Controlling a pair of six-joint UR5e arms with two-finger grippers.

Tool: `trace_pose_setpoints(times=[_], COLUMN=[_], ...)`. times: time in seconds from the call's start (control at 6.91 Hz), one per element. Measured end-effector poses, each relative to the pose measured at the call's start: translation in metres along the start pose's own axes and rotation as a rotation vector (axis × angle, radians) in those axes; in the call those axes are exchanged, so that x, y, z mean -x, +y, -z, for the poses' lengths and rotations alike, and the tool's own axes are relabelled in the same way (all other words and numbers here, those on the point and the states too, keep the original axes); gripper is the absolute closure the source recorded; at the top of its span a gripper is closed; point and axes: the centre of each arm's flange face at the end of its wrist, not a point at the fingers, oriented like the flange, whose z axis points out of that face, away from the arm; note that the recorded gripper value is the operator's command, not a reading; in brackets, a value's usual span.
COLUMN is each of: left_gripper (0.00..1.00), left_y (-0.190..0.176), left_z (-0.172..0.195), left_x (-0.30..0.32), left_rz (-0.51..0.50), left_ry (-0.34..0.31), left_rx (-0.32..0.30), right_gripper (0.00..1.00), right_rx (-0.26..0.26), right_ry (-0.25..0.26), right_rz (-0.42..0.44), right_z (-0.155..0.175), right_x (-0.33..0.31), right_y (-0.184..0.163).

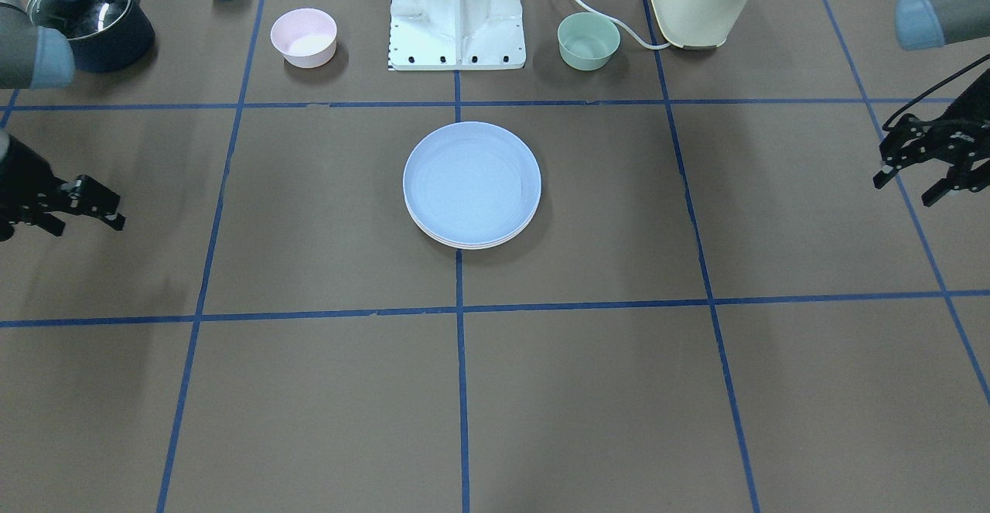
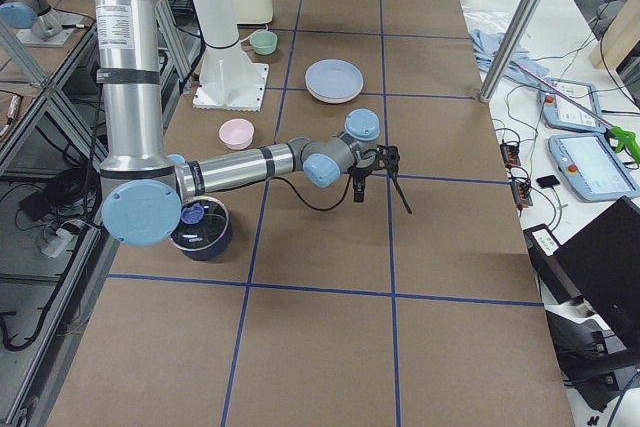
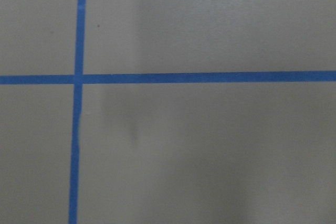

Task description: Stack three plates with pink and blue

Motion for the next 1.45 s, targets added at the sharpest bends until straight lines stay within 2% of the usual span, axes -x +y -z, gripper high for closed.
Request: trace_pose_setpoints(times=[0.29,0.43,0.72,1.01,1.45], left_gripper=[0.10,0.01,0.01,0.01,0.01], left_y=[0.028,0.040,0.059,0.071,0.075], left_z=[0.017,0.019,0.029,0.032,0.032], left_x=[0.042,0.055,0.081,0.096,0.103], left_rz=[-0.024,-0.038,-0.051,-0.034,-0.003], left_ry=[-0.013,-0.020,-0.042,-0.054,-0.065], left_rx=[-0.001,0.005,0.002,0.008,0.024], right_gripper=[0.00,0.00,0.00,0.00,0.00], right_rx=[0.010,0.022,0.038,0.047,0.045], right_ry=[0.060,0.085,0.107,0.103,0.102], right_rz=[0.058,0.082,0.096,0.083,0.080], right_z=[0.042,0.062,0.095,0.108,0.111], right_x=[-0.077,-0.106,-0.139,-0.143,-0.142], right_y=[-0.007,-0.010,-0.011,-0.010,-0.011])
